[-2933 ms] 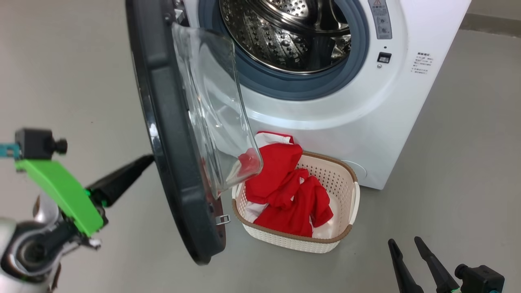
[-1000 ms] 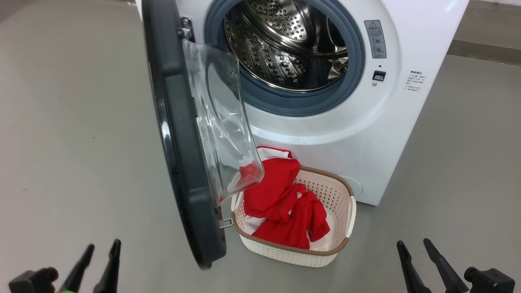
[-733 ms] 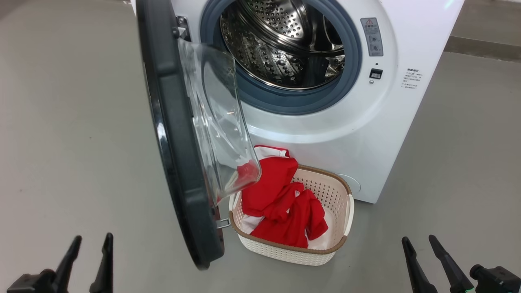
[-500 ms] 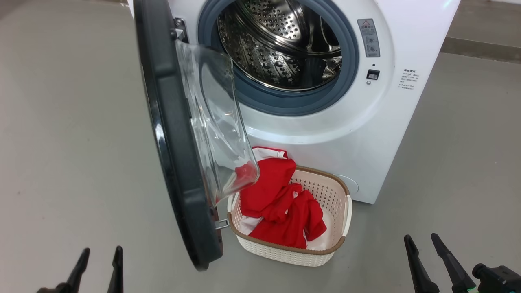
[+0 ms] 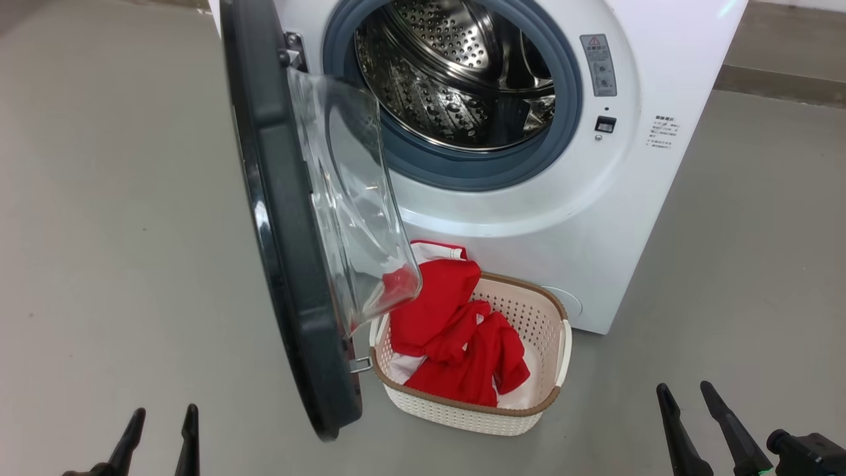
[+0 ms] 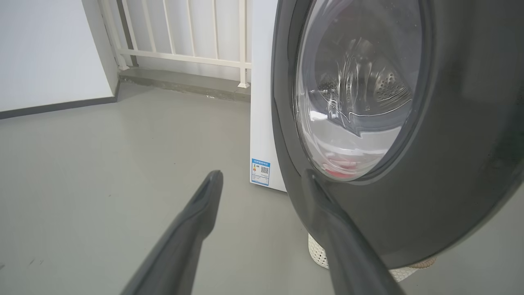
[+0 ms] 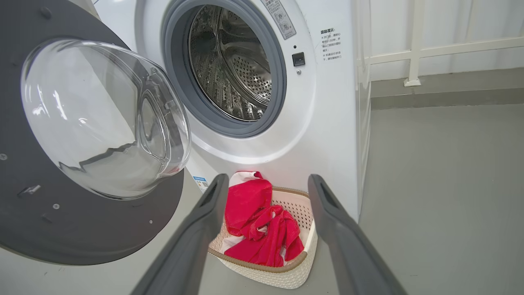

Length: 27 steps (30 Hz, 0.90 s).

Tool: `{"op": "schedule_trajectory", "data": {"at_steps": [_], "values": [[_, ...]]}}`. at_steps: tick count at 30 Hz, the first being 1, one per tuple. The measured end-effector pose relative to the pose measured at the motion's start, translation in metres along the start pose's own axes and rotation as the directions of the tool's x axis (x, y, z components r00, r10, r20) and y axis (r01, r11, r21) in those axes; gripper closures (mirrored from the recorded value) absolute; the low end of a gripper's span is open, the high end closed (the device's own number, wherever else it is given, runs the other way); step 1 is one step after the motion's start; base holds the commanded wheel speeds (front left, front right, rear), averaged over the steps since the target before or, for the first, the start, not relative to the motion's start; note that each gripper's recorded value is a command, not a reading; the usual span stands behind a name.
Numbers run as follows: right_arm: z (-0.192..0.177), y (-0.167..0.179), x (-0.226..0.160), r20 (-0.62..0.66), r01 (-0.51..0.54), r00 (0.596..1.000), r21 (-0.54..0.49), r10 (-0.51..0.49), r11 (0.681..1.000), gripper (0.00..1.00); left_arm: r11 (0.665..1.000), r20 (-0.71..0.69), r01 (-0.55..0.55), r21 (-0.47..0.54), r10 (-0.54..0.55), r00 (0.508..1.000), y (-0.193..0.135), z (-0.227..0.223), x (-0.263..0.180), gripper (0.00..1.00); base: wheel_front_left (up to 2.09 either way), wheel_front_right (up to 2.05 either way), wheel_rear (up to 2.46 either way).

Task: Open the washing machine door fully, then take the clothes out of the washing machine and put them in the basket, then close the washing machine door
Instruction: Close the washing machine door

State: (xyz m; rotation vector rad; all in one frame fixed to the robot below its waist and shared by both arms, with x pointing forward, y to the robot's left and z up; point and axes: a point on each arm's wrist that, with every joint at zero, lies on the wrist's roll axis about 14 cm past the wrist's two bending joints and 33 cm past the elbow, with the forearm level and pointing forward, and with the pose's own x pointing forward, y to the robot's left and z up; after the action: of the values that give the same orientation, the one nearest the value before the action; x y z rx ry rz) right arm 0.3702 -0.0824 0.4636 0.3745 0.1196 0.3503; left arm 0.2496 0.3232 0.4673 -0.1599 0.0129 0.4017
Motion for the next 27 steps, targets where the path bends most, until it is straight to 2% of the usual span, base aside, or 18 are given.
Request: {"op": "schedule_trajectory", "data": {"at_steps": [3,4,5,6,7,8,9,14,27], "values": [[0.000,0.000,-0.001,-0.001,0.002,1.000,0.001,-0.002,1.000,0.00,1.000,0.007,0.003,-0.001,-0.003,1.000,-0.001,0.002,0.000,0.00,0.00,0.00,0.00],[0.000,0.000,-0.001,0.000,0.003,1.000,0.001,-0.003,1.000,0.00,1.000,0.010,0.004,-0.004,-0.004,1.000,-0.002,0.003,0.001,0.25,0.00,0.00,0.00],[0.000,0.000,-0.001,0.000,0.004,1.000,0.002,-0.004,1.000,0.00,1.000,0.013,0.006,-0.012,-0.006,1.000,-0.003,0.004,0.001,0.25,0.00,0.00,0.00],[-0.001,0.000,-0.001,0.000,0.005,1.000,0.003,-0.005,1.000,0.00,1.000,0.019,0.005,-0.026,-0.005,1.000,-0.004,0.005,0.002,0.71,0.00,0.00,0.00],[-0.001,0.000,-0.002,0.000,0.006,1.000,0.004,-0.006,1.000,0.00,0.999,0.025,0.006,-0.046,-0.004,1.000,-0.005,0.006,0.002,0.71,0.00,0.00,0.00],[-0.001,-0.001,-0.002,0.000,0.007,1.000,0.005,-0.007,1.000,0.00,0.997,0.031,0.006,-0.070,-0.004,1.000,-0.006,0.008,0.003,0.97,0.00,0.00,0.00],[-0.001,-0.001,-0.002,-0.001,0.008,1.000,0.006,-0.008,1.000,0.00,0.996,0.037,0.010,-0.090,-0.006,0.999,-0.008,0.009,0.004,1.00,0.00,0.00,0.00],[-0.004,-0.003,-0.003,-0.008,0.014,1.000,0.010,-0.014,1.000,0.00,0.982,0.066,0.061,-0.176,-0.050,0.997,-0.026,0.017,0.008,1.00,0.00,0.00,0.00],[-0.009,-0.012,-0.008,-0.018,0.052,0.999,0.028,-0.051,0.998,0.00,0.951,0.076,0.270,-0.149,-0.261,0.962,-0.079,0.028,0.015,1.00,0.00,0.00,0.00]]}}
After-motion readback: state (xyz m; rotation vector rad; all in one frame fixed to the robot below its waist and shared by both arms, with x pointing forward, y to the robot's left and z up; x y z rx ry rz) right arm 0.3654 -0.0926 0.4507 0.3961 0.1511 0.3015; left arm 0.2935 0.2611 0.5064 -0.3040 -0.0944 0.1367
